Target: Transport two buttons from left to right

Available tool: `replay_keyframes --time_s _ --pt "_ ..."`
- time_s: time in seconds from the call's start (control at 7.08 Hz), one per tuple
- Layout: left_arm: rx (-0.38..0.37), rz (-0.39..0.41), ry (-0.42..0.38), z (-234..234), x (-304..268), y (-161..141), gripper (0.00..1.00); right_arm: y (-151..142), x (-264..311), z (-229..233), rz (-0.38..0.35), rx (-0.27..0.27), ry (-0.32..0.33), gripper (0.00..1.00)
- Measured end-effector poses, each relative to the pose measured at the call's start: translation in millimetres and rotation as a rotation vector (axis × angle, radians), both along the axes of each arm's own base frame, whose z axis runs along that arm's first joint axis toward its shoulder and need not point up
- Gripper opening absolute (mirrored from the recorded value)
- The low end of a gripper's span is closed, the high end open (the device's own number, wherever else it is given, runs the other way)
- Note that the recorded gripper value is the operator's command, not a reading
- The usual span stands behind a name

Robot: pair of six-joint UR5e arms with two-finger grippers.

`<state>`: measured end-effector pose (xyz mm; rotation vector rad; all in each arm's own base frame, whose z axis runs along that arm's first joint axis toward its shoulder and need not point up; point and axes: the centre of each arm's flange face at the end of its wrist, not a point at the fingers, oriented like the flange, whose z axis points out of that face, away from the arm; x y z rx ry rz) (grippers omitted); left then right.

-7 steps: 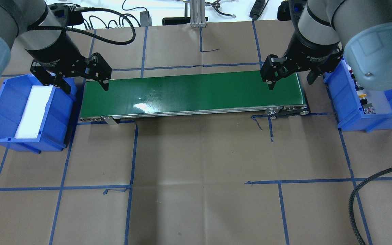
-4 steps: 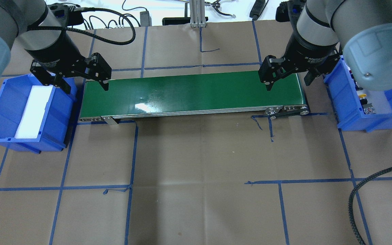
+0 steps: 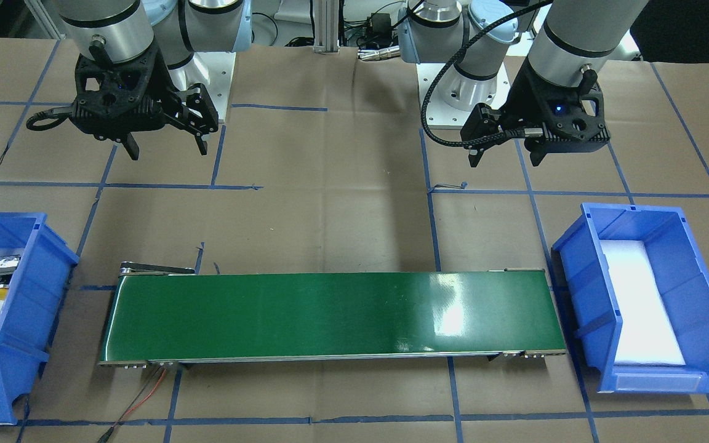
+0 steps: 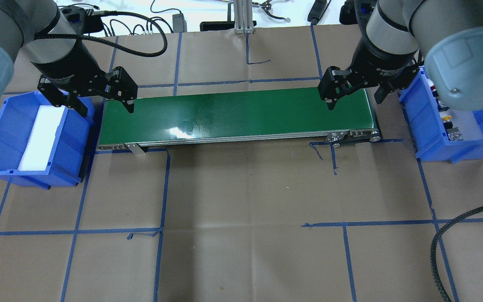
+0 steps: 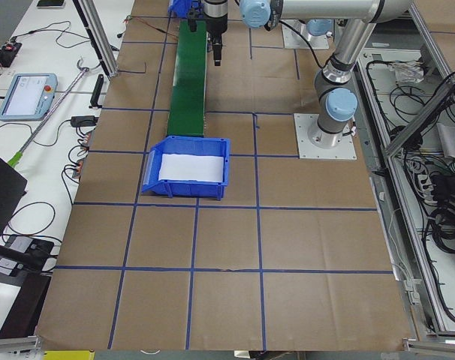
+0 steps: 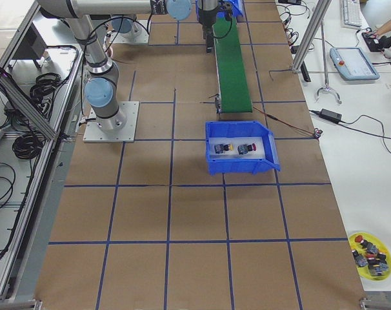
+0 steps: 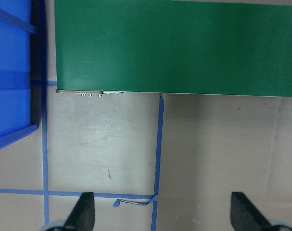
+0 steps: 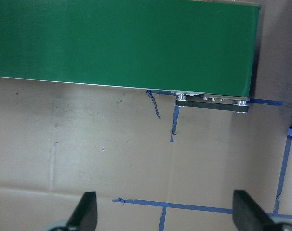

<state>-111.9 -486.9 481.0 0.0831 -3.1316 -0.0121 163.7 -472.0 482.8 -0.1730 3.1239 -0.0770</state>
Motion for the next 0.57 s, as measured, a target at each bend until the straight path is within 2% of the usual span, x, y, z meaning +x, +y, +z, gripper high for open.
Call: replay_keyframes --time_s 0.57 --pt "0.000 -0.001 -0.001 0.3 0.2 -0.8 1.00 -2.0 -0.3 -1.9 0.000 0.006 -0.001 1.00"
